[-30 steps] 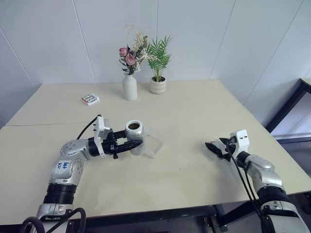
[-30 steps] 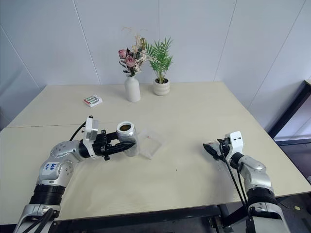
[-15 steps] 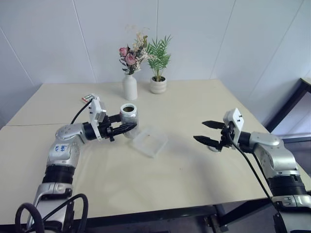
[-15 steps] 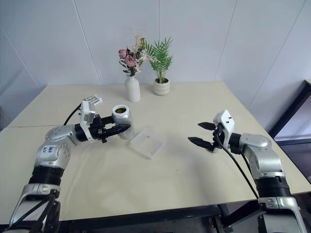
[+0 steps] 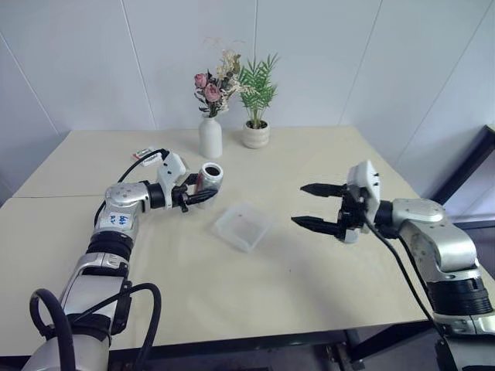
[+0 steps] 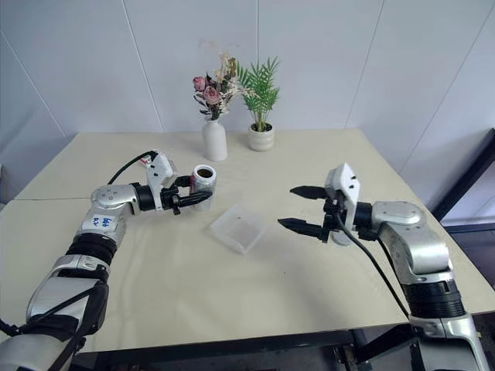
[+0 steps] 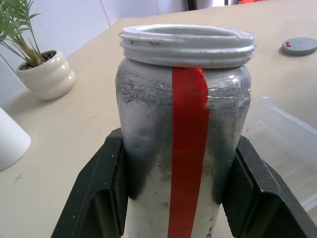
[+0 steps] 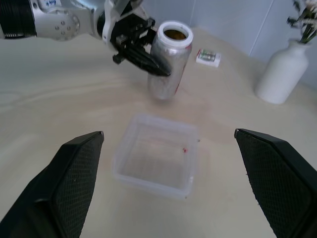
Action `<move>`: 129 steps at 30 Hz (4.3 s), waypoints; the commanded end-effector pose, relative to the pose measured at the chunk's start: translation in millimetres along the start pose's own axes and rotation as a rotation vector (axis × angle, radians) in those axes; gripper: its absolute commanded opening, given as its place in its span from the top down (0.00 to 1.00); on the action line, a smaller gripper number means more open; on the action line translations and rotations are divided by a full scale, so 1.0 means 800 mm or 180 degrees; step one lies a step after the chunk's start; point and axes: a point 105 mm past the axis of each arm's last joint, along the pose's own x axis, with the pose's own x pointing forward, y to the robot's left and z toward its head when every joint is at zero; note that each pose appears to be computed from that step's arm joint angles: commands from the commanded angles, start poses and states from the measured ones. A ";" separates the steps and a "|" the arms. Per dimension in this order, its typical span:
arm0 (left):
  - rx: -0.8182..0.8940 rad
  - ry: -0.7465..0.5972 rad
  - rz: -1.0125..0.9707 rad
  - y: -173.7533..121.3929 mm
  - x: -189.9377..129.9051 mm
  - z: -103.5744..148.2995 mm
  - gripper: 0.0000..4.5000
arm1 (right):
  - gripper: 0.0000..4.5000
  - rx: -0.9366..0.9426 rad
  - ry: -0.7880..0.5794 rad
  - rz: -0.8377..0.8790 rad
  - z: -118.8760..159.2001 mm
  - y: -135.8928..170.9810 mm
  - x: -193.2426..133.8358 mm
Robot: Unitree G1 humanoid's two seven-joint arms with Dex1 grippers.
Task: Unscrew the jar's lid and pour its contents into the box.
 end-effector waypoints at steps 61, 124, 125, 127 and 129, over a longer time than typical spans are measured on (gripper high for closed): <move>0.6709 0.0940 -0.1172 -0.033 0.141 0.097 0.55 | 0.01 0.0065 -0.0287 -0.0859 -0.001 0.001 -0.063; -0.1289 0.0057 0.3911 0.058 -0.256 -0.160 0.47 | 0.00 -0.0167 -0.0512 0.0378 0.040 0.047 0.034; -0.1293 0.0060 0.3910 0.056 -0.256 -0.161 0.39 | 0.00 -0.0162 -0.0511 0.0377 0.039 0.046 0.034; -0.1293 0.0028 0.3910 0.055 -0.257 -0.161 0.27 | 0.00 -0.0156 -0.0509 0.0379 0.039 0.046 0.035; -0.1287 0.0007 0.3917 0.055 -0.258 -0.160 0.13 | 0.00 -0.0154 -0.0507 0.0382 0.038 0.046 0.035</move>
